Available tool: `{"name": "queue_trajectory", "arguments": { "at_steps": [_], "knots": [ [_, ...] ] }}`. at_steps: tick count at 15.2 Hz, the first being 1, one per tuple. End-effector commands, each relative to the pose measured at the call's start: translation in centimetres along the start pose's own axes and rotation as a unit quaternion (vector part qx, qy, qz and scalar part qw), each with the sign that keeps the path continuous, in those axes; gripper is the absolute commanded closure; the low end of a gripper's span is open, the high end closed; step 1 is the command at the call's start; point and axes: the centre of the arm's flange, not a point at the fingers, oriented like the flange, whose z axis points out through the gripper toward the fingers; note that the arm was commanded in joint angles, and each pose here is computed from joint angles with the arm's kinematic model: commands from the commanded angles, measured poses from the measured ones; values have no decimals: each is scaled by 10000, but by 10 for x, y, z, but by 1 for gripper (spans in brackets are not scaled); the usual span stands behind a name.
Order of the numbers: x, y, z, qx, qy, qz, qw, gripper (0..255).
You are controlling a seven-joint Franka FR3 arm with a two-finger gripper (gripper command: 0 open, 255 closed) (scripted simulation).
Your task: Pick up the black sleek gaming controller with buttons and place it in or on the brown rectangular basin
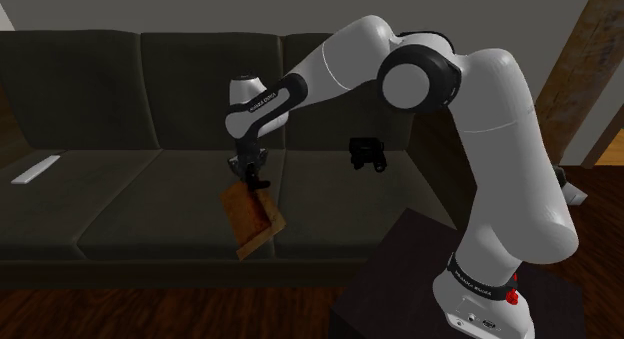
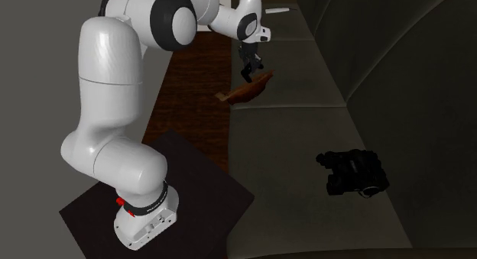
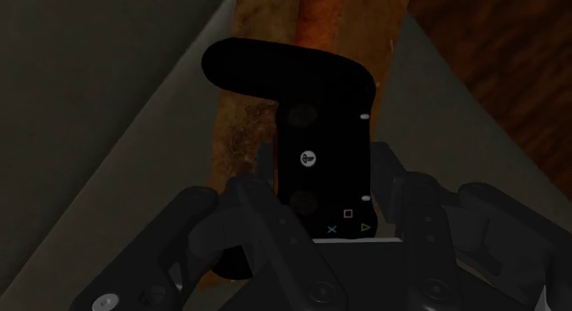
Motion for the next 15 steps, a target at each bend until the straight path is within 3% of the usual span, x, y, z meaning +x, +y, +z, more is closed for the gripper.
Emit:
{"name": "queue_trajectory", "arguments": {
  "at_steps": [1,10,15],
  "knots": [
    [0,-2,10,1,2,4,10000,255],
    [-4,0,58,1,2,4,10000,255],
    [-4,0,61,1,2,4,10000,255]
  ]
}}
